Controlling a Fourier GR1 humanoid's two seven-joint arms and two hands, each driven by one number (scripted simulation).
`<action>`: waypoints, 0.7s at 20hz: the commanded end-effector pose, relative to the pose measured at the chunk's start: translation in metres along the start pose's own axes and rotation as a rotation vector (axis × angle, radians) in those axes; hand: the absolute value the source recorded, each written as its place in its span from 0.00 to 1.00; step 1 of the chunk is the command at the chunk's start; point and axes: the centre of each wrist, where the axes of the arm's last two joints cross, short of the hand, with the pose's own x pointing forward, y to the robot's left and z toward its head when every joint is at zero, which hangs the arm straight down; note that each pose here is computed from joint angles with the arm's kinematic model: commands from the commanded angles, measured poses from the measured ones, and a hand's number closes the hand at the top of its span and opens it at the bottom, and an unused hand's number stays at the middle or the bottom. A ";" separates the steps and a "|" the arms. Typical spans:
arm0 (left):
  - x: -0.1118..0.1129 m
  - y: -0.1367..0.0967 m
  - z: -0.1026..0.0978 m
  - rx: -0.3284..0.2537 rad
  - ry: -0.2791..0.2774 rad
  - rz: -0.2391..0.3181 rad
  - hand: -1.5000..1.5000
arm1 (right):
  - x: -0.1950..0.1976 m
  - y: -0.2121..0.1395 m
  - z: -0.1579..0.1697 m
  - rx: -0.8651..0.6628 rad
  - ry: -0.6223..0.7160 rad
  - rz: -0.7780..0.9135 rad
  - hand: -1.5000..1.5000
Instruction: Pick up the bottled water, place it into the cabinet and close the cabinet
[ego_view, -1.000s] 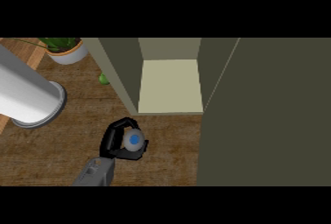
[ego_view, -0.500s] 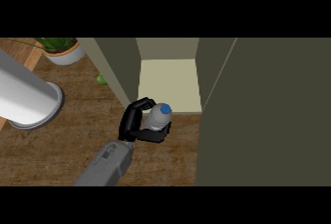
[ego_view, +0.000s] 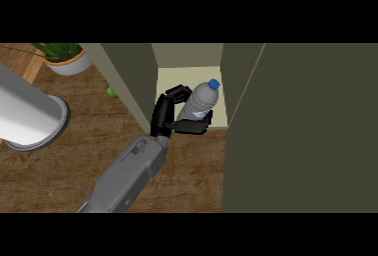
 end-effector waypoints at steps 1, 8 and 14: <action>0.012 -0.003 -0.024 0.042 0.022 -0.034 1.00 | 0.013 -0.001 -0.002 -0.011 -0.037 -0.062 0.00; 0.019 0.004 -0.052 0.173 0.062 -0.078 1.00 | 0.028 -0.001 -0.005 0.015 -0.063 -0.070 0.00; 0.007 0.011 -0.054 0.286 0.036 -0.348 1.00 | 0.017 -0.005 -0.005 0.028 -0.061 -0.060 0.00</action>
